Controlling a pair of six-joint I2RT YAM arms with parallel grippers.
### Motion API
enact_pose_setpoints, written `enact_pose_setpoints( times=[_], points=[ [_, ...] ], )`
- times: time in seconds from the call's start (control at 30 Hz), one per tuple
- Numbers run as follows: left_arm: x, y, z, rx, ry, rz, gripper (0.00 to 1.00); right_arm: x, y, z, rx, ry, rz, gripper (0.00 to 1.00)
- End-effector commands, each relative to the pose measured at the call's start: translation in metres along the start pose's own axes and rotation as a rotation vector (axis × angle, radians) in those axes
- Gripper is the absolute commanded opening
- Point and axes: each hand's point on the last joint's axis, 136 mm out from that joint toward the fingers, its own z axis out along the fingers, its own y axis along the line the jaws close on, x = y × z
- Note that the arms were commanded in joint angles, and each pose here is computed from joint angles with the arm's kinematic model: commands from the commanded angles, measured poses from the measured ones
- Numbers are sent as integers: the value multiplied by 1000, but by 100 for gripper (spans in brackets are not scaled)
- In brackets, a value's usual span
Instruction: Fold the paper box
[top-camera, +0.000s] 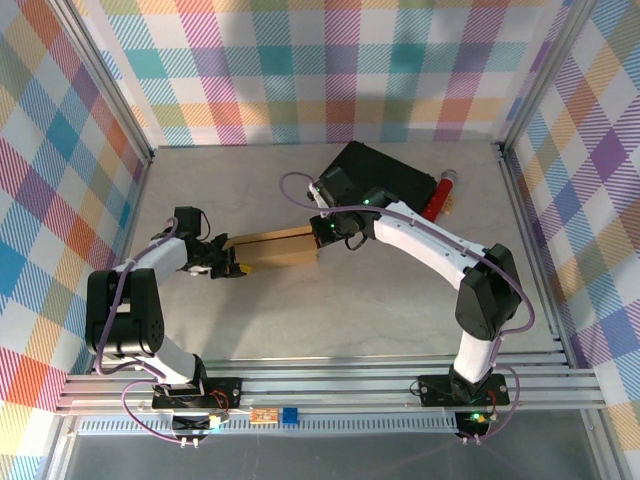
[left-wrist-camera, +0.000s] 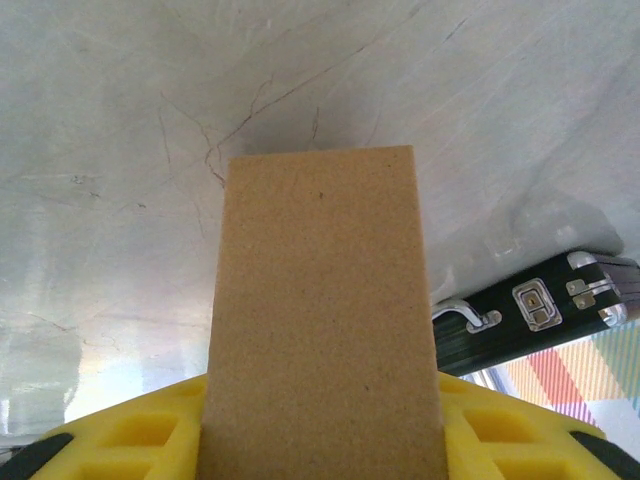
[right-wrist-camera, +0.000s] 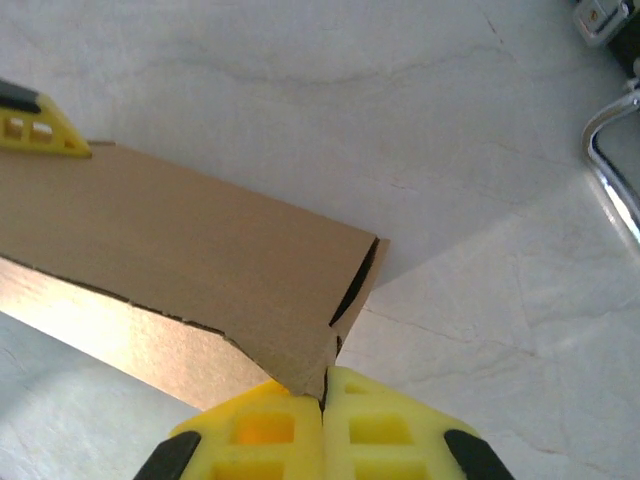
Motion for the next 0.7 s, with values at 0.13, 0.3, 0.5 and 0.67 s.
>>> enact_pose_setpoints(
  times=[0.13,0.3,0.5,0.67],
  points=[
    [-16,6,3,-5,-53,-36,2,-1,9,3,-21,-24,125,0],
    [-17,7,4,-4,-52,-43,2,4,9,8,-6,-30,123,0],
    [-16,6,6,0,-40,-59,2,6,6,15,20,-59,133,0],
    [-19,8,10,-6,-36,-85,2,7,6,22,16,-52,156,0]
  ],
)
